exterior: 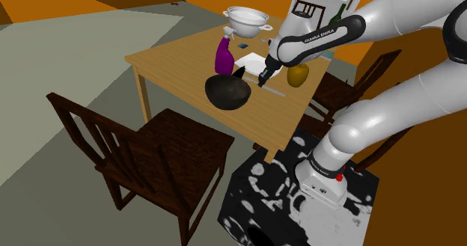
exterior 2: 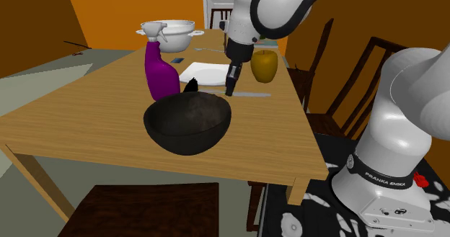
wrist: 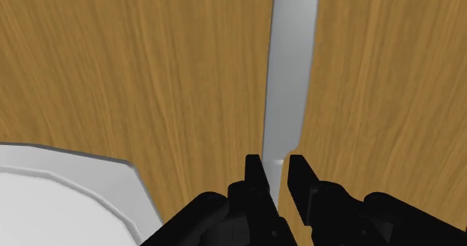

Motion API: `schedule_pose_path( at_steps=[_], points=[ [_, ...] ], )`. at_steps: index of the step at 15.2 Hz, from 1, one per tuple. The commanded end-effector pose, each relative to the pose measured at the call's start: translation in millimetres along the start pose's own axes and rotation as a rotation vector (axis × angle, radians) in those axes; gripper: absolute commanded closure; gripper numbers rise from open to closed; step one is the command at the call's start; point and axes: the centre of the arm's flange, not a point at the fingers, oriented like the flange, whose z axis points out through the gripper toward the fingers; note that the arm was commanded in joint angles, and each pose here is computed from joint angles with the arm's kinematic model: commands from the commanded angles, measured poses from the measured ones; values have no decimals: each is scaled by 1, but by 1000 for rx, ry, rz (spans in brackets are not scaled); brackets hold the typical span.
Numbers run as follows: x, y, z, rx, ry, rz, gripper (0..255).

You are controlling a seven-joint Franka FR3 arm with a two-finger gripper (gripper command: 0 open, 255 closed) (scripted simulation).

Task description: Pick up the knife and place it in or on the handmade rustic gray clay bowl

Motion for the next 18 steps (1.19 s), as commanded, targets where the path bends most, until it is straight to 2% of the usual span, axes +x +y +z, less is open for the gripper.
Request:
schedule_pose_path(
  at_steps=[1,18],
  points=[
    [2,0,-10,0,0,0,255],
    [20,6,-98,0,0,0,255]
  ],
)
